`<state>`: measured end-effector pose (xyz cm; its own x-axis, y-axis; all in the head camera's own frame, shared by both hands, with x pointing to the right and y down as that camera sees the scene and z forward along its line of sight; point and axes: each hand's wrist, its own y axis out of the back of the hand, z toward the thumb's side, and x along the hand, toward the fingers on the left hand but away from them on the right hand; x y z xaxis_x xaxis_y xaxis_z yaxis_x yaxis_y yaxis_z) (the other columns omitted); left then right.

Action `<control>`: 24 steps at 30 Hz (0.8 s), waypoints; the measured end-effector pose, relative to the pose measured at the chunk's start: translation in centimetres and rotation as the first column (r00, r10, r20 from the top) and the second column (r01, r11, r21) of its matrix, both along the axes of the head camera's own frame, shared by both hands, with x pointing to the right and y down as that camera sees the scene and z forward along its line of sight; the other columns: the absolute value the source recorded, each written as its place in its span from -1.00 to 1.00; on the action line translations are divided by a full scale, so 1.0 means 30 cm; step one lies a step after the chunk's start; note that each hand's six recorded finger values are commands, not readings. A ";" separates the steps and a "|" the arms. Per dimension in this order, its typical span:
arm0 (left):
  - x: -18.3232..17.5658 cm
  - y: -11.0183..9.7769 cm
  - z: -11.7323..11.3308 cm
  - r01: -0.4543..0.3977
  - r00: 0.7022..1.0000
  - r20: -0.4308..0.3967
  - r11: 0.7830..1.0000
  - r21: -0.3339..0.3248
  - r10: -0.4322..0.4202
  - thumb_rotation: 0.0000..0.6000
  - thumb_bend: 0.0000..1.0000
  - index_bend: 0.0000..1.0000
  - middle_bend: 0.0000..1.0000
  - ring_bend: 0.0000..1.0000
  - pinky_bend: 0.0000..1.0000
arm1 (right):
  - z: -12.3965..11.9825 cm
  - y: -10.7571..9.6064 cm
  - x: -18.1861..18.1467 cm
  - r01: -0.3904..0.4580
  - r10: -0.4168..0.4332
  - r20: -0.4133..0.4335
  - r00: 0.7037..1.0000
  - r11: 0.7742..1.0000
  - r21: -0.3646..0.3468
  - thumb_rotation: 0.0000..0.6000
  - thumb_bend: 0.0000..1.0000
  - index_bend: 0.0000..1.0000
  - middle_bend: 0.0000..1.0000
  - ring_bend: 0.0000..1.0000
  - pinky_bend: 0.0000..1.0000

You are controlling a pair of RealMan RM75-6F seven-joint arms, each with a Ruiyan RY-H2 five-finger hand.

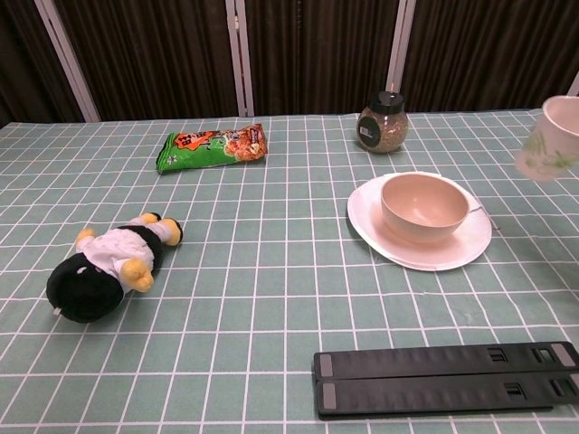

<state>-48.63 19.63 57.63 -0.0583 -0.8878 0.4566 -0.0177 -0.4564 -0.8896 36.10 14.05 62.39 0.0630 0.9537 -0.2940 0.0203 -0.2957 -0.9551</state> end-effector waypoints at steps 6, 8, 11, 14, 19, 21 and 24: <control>0.011 0.001 0.007 -0.006 1.000 0.007 1.000 -0.003 0.006 1.00 -1.00 -1.00 -1.00 -1.00 -1.00 | 0.075 0.057 0.119 -0.056 0.050 -0.060 0.997 0.994 -0.093 1.00 -0.24 0.24 -0.50 -1.00 -1.00; 0.011 0.001 0.008 -0.007 1.000 0.008 1.000 -0.006 0.007 1.00 -1.00 -1.00 -1.00 -1.00 -1.00 | 0.102 0.073 0.142 -0.069 0.060 -0.075 0.995 0.990 -0.121 1.00 -0.24 0.24 -0.50 -1.00 -1.00; 0.009 0.002 0.011 -0.007 1.000 0.011 1.000 -0.009 0.007 1.00 -1.00 -1.00 -1.00 -1.00 -1.00 | 0.135 0.092 0.157 -0.086 0.073 -0.089 0.993 0.983 -0.163 1.00 -0.24 0.24 -0.50 -1.00 -1.00; 0.008 0.001 0.011 -0.005 1.000 0.010 1.000 -0.009 0.005 1.00 -1.00 -1.00 -1.00 -1.00 -1.00 | 0.151 0.102 0.160 -0.090 0.072 -0.105 0.992 0.979 -0.184 1.00 -0.25 0.24 -0.50 -1.00 -1.00; 0.002 0.000 0.007 0.001 1.000 0.006 1.000 -0.005 -0.001 1.00 -1.00 -1.00 -1.00 -1.00 -1.00 | 0.159 0.112 0.155 -0.091 0.069 -0.113 0.991 0.975 -0.201 1.00 -0.49 -0.10 -0.86 -1.00 -1.00; 0.000 -0.001 0.006 0.005 1.000 0.002 1.000 -0.002 -0.005 1.00 -1.00 -1.00 -1.00 -1.00 -1.00 | 0.155 0.116 0.154 -0.093 0.073 -0.105 0.992 0.974 -0.207 1.00 -0.59 -0.49 -0.99 -1.00 -1.00; -0.003 -0.001 0.006 0.004 1.000 0.002 1.000 -0.002 -0.004 1.00 -1.00 -1.00 -1.00 -1.00 -1.00 | 0.133 0.117 0.151 -0.097 0.080 -0.089 0.993 0.973 -0.207 1.00 -0.64 -0.75 -1.00 -1.00 -1.00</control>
